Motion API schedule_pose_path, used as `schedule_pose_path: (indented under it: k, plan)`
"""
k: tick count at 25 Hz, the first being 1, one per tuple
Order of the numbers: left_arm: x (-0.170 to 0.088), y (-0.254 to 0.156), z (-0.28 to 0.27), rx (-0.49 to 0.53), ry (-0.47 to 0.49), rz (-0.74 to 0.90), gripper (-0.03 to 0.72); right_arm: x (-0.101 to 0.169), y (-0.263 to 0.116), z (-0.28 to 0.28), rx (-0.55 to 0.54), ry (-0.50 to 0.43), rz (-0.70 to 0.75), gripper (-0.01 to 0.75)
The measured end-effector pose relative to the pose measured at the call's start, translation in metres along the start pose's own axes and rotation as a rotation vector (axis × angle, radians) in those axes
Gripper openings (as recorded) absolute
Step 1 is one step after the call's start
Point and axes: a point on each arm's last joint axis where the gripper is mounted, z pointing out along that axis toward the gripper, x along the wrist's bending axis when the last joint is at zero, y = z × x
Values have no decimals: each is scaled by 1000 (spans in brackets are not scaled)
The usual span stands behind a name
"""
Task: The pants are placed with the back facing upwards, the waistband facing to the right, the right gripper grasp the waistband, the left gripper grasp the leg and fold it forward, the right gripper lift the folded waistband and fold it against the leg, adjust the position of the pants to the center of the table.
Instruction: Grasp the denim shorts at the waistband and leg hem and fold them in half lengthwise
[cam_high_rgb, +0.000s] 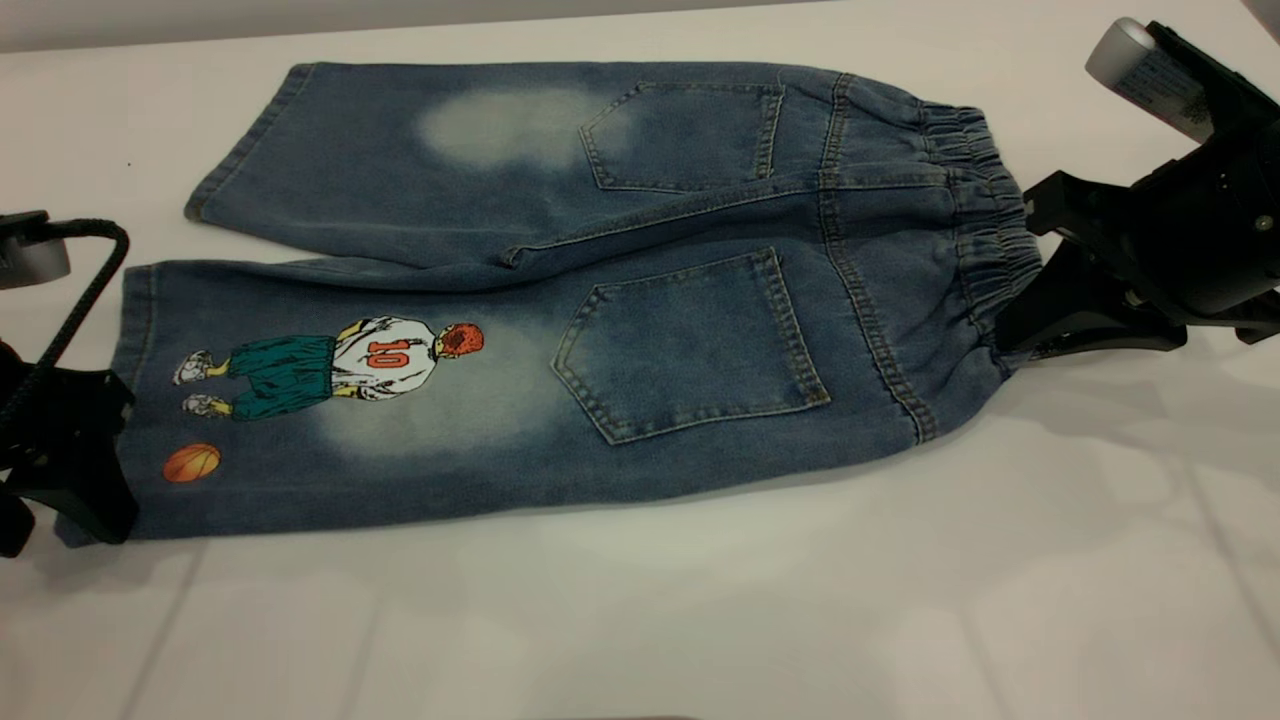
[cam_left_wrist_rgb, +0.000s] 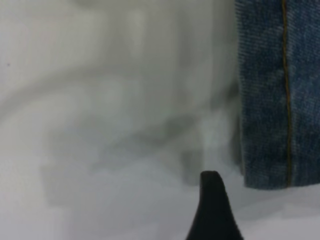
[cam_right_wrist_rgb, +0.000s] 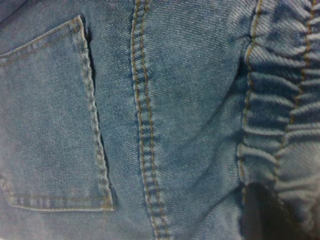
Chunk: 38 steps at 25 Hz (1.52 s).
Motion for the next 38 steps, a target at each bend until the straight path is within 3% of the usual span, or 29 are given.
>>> schedule_pose_path:
  k: [3,15,22,31,38]
  plan:
    - [0,0,0,0,0,-2,409,0,0,0,0,3,0,36]
    - [0,0,0,-4,2,1,25,4,0,0,4,39,-2,36]
    - [-4,8,-22,13,-30,10,18,13,1,-9,12,77,-87,36]
    - [-16,17,-126,-177,-95,50,17,69,9,-87,-53,192,-230,36]
    - [-19,-1,-183,-376,-102,75,17,96,4,-137,-138,206,-290,36]
